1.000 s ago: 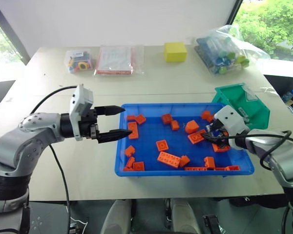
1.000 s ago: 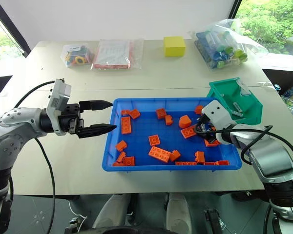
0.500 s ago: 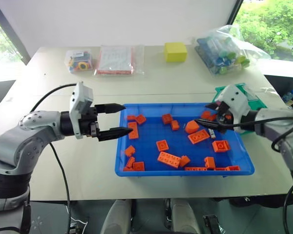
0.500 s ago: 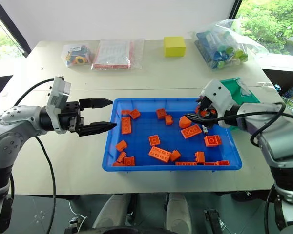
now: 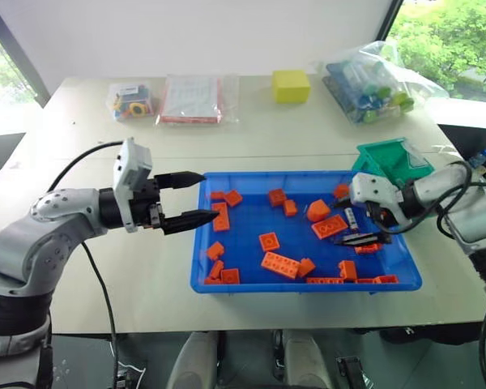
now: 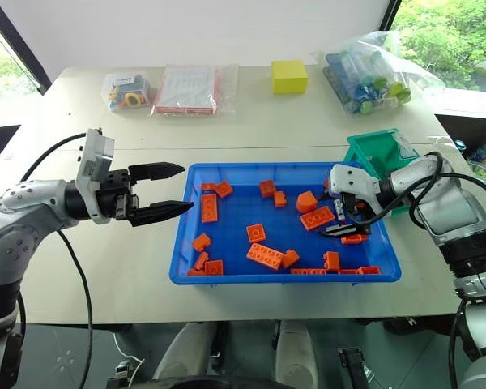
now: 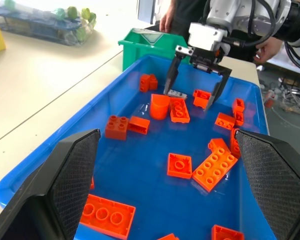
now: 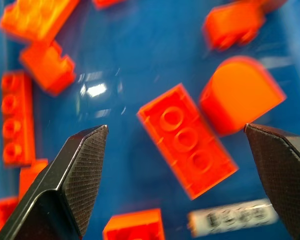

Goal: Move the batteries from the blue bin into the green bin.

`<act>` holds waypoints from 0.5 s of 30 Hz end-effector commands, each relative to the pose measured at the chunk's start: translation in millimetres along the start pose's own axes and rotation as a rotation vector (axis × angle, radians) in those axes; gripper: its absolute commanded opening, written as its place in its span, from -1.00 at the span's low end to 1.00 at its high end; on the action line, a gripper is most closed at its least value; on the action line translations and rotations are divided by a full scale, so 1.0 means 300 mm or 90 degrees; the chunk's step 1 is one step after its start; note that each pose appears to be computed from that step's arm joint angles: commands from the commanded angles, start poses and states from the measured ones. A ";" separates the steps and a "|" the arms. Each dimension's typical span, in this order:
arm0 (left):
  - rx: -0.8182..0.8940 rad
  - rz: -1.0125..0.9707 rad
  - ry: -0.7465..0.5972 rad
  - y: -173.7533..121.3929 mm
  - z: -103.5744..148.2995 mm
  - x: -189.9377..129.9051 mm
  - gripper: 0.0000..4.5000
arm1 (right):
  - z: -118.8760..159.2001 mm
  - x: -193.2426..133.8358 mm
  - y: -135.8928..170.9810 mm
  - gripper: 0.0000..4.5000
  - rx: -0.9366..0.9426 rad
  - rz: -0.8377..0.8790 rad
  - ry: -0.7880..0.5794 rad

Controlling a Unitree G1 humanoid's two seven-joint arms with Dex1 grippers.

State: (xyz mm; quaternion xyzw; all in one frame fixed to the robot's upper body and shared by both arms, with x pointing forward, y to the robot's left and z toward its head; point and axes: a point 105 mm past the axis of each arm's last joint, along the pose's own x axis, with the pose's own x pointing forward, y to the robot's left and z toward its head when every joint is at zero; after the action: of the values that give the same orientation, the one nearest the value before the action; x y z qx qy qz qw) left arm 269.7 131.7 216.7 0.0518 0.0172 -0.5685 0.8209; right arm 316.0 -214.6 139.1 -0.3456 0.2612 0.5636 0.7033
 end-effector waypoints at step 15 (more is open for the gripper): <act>0.041 0.009 -0.015 -0.002 0.053 -0.014 1.00 | -0.035 0.054 -0.014 0.44 0.006 0.004 -0.012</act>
State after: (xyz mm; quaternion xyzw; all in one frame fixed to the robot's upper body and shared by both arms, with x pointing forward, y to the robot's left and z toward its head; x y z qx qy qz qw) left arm 269.8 135.7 222.3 0.0605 0.0093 -0.5572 0.8281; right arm 328.8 -214.6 119.3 -0.3415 0.2596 0.5600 0.7088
